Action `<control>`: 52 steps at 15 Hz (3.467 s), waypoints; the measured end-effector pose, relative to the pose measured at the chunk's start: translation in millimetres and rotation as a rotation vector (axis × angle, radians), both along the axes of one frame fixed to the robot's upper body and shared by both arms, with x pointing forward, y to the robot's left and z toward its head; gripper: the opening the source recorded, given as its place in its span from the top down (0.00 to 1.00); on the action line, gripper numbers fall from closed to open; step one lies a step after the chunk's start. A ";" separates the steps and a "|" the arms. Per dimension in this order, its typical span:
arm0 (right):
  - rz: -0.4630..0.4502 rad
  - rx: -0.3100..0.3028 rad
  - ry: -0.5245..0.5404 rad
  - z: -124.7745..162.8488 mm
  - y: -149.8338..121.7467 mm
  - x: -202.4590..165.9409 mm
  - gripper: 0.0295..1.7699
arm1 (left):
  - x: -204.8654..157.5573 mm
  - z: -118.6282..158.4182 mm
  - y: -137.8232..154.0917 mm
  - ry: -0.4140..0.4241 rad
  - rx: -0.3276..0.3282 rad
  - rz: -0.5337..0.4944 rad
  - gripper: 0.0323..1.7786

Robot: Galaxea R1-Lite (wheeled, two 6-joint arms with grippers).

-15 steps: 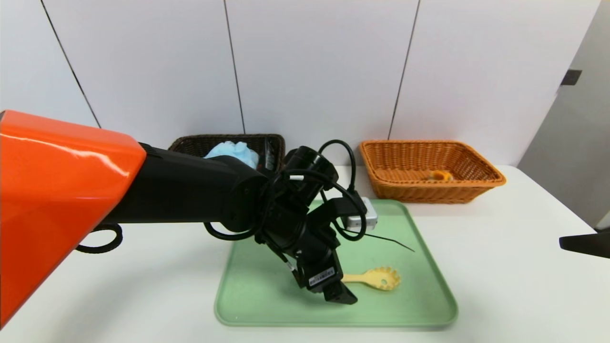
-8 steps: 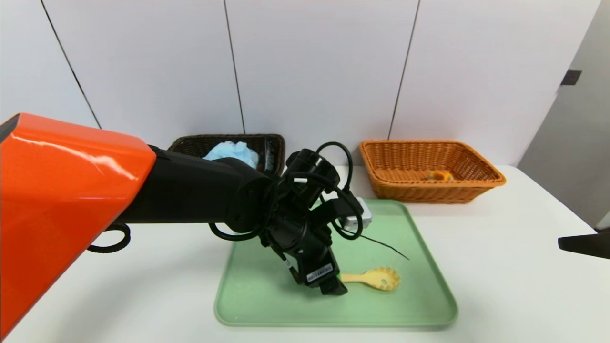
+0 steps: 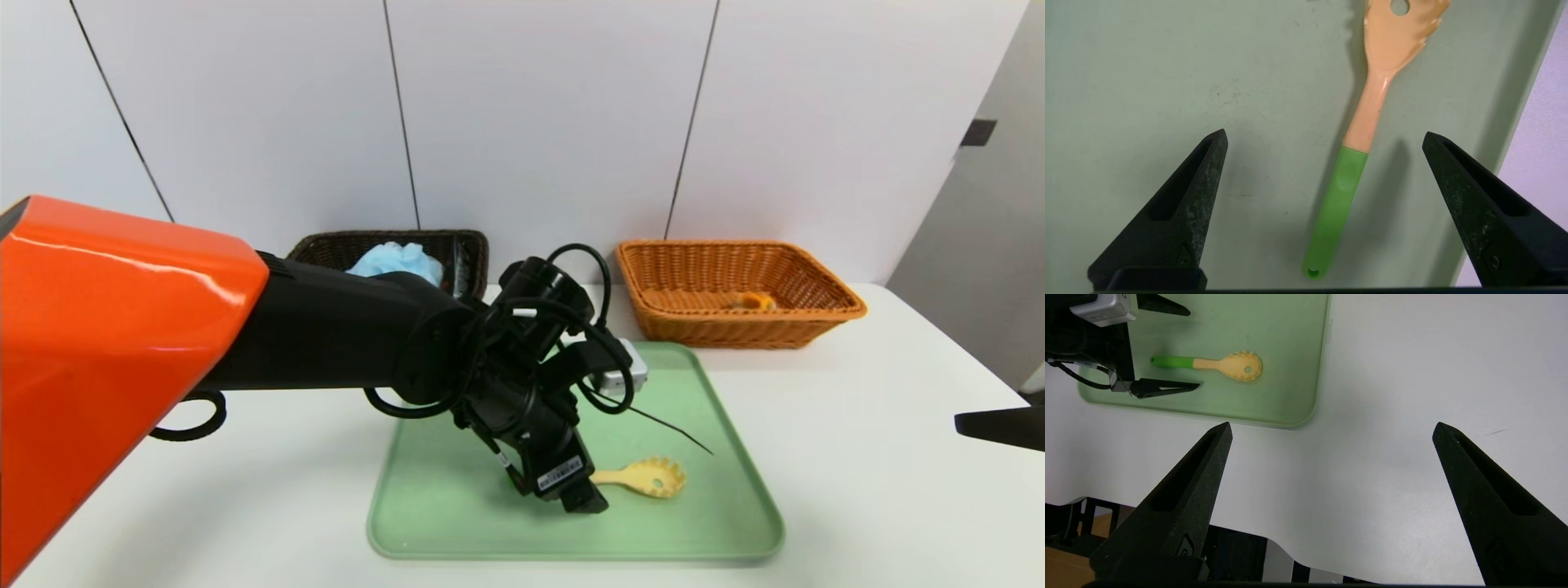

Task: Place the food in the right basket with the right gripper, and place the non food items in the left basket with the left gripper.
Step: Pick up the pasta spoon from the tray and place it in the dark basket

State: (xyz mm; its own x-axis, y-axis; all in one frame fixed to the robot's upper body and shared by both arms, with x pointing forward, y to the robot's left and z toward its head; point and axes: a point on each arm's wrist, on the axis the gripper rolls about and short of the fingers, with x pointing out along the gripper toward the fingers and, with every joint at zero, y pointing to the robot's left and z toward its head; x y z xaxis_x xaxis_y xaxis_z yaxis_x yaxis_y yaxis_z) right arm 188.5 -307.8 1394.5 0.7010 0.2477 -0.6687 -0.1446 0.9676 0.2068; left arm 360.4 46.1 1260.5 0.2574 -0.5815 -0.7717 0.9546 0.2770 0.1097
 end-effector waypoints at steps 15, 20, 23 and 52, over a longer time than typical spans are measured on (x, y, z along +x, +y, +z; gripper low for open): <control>-0.001 0.002 -0.002 -0.9 -0.8 -2.7 0.04 | -4.2 -6.4 -5.5 0.096 -0.023 0.025 0.05; -0.002 0.001 0.000 -1.9 -1.2 -3.7 0.04 | -2.5 -12.7 -7.3 0.099 -0.012 0.021 0.05; -0.007 0.004 0.004 -3.1 -1.2 -3.7 0.04 | -1.7 -14.9 -7.7 0.099 -0.009 0.021 0.05; -0.019 0.013 0.001 -2.8 -2.3 -5.4 0.04 | -16.6 75.4 26.5 -0.068 -0.199 0.066 0.98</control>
